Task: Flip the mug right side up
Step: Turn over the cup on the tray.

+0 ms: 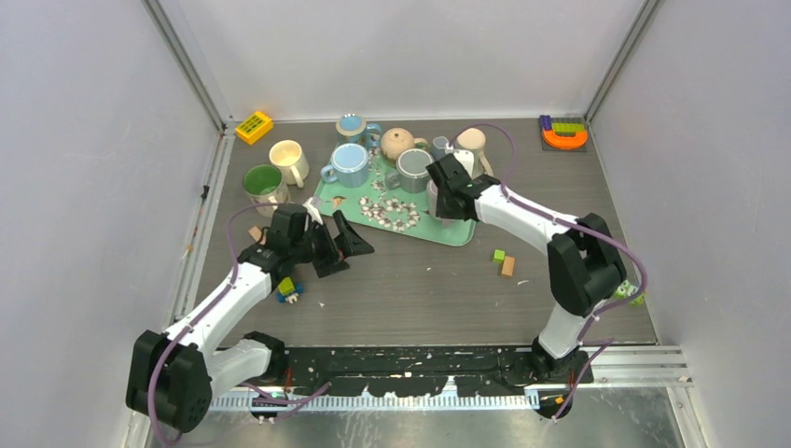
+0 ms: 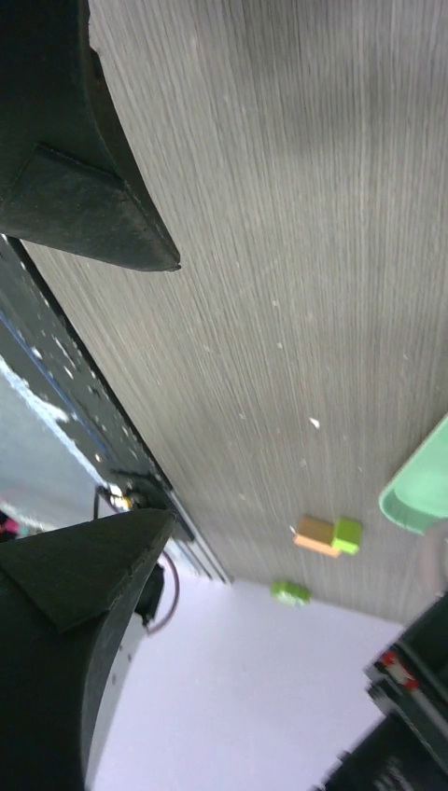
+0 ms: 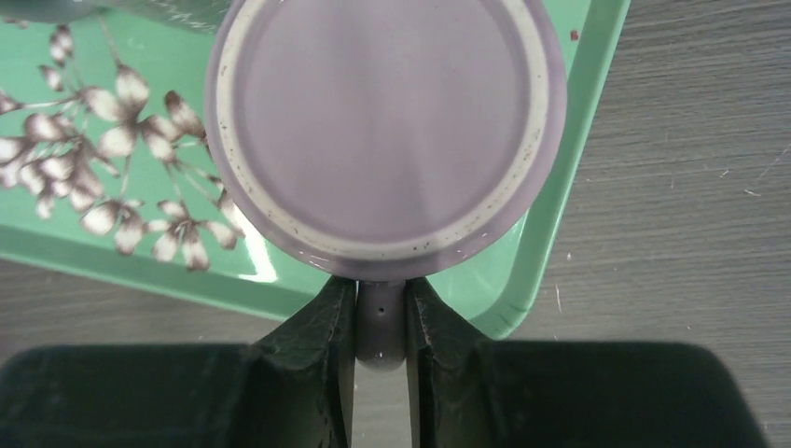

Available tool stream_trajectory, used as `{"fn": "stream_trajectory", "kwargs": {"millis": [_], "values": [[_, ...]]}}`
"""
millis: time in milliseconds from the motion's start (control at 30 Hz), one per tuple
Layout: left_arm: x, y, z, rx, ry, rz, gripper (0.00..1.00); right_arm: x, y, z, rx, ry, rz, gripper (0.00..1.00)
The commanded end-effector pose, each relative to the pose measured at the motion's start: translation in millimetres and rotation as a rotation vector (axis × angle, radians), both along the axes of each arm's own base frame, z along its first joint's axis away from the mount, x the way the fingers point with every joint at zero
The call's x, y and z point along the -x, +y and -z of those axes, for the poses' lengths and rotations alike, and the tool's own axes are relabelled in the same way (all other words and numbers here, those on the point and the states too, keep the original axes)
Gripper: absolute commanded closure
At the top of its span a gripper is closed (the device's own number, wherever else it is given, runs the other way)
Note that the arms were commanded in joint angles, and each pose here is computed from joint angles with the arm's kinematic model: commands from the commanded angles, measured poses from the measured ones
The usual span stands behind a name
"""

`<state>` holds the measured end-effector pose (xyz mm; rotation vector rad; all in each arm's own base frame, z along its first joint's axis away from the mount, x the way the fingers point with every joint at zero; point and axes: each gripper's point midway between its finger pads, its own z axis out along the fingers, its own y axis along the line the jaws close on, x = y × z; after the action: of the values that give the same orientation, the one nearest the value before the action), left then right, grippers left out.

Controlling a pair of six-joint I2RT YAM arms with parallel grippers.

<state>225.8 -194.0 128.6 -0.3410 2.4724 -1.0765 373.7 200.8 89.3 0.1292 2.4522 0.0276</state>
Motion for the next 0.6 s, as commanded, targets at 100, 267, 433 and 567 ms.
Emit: {"fn": "stream_trajectory", "kwargs": {"millis": [100,267,433,567], "values": [[-23.3,-25.6,-44.6,0.255,-0.038,-0.074,0.0,-2.2,20.1,-92.6,-0.202,-0.205,-0.055,0.99],[-31.1,-29.9,-60.5,0.342,-0.031,-0.122,0.0,5.4,34.6,-126.4,-0.34,-0.258,-0.088,0.99],[-41.1,-33.8,-80.9,0.435,-0.042,-0.163,0.01,15.8,64.6,-163.2,-0.519,-0.305,-0.149,0.99],[-49.6,-37.4,-96.8,0.517,-0.041,-0.191,0.07,23.3,92.7,-193.4,-0.687,-0.343,-0.183,0.99]]}}
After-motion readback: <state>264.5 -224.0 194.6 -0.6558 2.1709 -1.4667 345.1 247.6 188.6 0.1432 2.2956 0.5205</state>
